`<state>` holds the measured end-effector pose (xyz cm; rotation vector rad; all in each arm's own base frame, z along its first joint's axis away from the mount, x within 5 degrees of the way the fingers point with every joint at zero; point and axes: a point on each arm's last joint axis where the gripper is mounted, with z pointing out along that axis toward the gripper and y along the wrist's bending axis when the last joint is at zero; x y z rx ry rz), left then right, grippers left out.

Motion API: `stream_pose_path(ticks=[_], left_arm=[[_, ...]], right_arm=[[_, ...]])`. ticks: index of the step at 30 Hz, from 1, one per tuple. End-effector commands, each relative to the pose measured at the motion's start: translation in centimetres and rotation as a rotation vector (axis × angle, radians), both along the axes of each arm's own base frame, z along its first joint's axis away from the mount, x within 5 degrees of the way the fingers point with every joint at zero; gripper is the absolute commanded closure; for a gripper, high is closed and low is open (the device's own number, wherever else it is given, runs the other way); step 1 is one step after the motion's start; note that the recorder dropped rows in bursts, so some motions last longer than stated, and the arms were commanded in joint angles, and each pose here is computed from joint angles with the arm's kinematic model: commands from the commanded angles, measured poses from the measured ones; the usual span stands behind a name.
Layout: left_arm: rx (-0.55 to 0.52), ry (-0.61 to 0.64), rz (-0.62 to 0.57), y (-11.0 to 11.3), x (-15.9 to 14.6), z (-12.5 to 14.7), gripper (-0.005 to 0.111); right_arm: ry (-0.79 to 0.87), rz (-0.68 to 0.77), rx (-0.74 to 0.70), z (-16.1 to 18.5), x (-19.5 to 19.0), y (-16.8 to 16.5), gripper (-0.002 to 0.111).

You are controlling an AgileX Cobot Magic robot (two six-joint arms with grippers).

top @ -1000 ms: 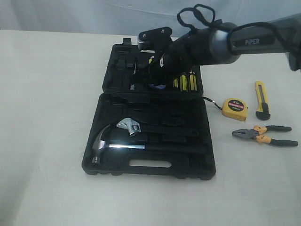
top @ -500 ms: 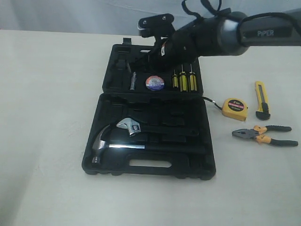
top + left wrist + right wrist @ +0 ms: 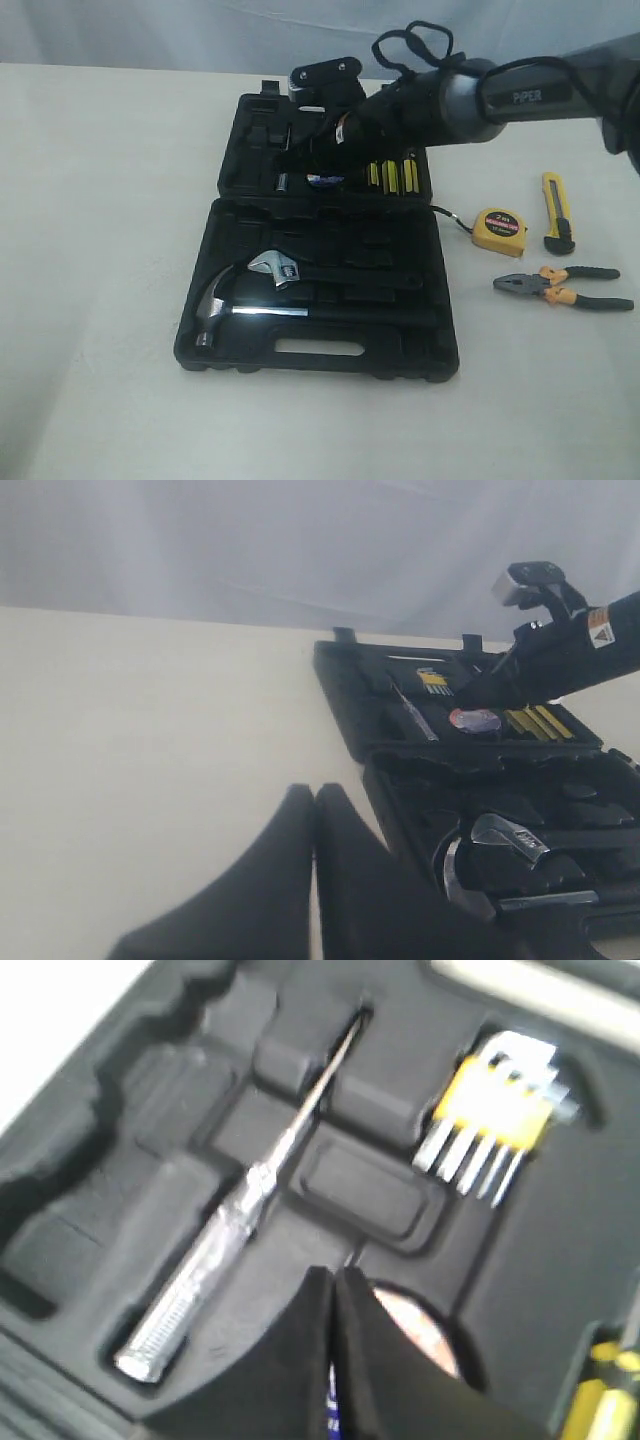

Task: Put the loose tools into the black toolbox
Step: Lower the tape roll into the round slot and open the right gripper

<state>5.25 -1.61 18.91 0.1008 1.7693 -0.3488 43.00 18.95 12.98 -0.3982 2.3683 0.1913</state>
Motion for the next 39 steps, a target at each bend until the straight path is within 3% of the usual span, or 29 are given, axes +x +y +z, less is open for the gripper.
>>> stream_pose_path(ticks=[1,13,23,27,34,39], left_arm=[[0.005,-0.005,-0.005,0.0,0.0,-0.1,0.107],[0.005,-0.005,-0.005,0.0,0.0,-0.1,0.107],[0.005,-0.005,-0.005,0.0,0.0,-0.1,0.107],[0.005,-0.005,-0.005,0.0,0.0,-0.1,0.107],[0.005,-0.005,-0.005,0.0,0.0,-0.1,0.107],[0.005,-0.005,-0.005,0.0,0.0,-0.1,0.107]], right_arm=[[0.021,-0.02,-0.061,2.7,-0.3,-1.7,0.108],[0.134,0.009,-0.148,-1.2,-1.4,-2.7,0.108],[0.029,-0.003,-0.099,3.3,-0.9,-2.5,0.108],[0.026,-0.011,-0.091,3.4,-0.9,-2.5,0.108],[0.108,-0.009,-0.114,-0.6,-0.8,-2.2,0.108],[0.107,0.001,-0.112,-1.2,-0.9,-1.9,0.108]])
